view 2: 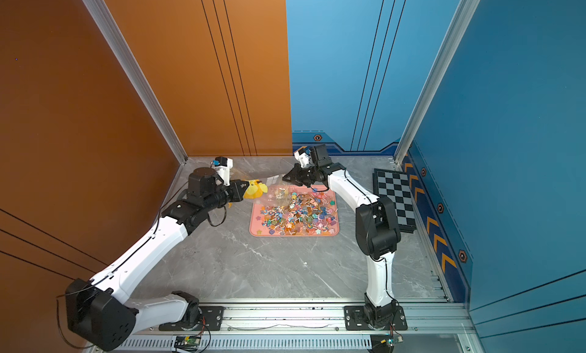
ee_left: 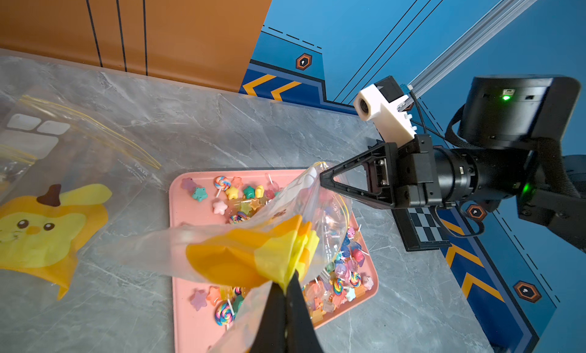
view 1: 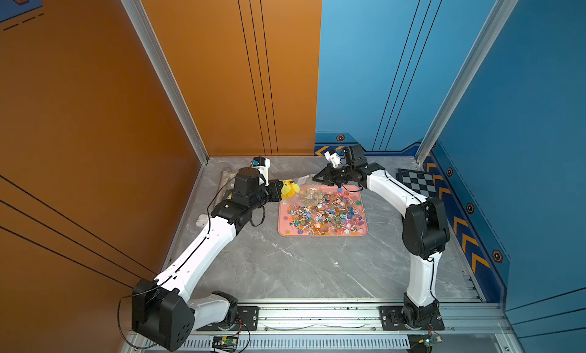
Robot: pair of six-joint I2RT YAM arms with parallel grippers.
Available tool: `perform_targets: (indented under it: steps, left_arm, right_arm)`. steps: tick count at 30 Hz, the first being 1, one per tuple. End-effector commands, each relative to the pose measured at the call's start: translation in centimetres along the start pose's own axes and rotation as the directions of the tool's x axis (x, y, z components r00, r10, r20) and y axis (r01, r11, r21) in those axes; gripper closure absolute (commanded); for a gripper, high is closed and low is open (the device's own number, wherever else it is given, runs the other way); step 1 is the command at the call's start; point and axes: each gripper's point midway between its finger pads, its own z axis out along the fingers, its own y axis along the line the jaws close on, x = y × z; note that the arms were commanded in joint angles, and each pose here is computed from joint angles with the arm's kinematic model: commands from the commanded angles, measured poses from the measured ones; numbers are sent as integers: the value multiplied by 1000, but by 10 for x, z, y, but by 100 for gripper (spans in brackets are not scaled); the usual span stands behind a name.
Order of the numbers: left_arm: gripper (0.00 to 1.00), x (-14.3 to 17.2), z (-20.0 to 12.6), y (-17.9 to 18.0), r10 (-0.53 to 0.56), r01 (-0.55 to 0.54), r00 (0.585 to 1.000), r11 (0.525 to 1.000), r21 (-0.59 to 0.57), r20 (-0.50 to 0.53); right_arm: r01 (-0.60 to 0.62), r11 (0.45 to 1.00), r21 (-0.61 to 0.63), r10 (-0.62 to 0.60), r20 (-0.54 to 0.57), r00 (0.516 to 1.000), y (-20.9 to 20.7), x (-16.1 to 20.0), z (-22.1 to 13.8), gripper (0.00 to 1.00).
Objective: Pour candies out of the ziploc bag
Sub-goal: 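Pour the candies out of the ziploc bag onto the tray.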
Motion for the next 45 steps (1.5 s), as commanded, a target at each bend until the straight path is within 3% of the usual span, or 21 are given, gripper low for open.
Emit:
perform_targets:
  steps: [1, 11, 16, 22, 28, 34, 41, 45]
  left_arm:
    - [100, -52, -44, 11, 34, -17, 979, 996, -83, 201]
    - [100, -52, -58, 22, 41, -18, 979, 993, -113, 199]
    - [100, -37, -54, 29, 29, -8, 986, 992, -124, 166]
    - [100, -54, -72, 21, 87, -58, 978, 987, -151, 191]
    - [100, -34, -64, 26, 109, -87, 988, 979, -182, 113]
    - [100, -57, -74, 14, 174, -148, 978, 967, -206, 116]
    - [100, 4, -31, 22, 117, -126, 991, 975, -181, -62]
    - [100, 8, -26, 15, 123, -135, 990, 976, -173, -75]
  right_arm:
    - [-115, 964, 239, 85, 131, 988, -75, -25, -12, 100]
    - [-104, 965, 241, 78, 114, 990, -70, -19, -1, 100]
    - [-121, 958, 262, 107, 69, 992, -85, -2, 16, 100]
    - [-108, 969, 223, 92, 83, 992, -69, -7, 18, 100]
    - [-153, 965, 211, 148, 39, 988, -85, 12, 42, 100]
    - [-158, 967, 201, 153, 39, 987, -84, 14, 46, 100]
    - [-203, 970, 136, 196, 63, 979, -81, 16, 53, 100]
    - [-204, 973, 110, 197, 66, 978, -75, 15, 58, 100]
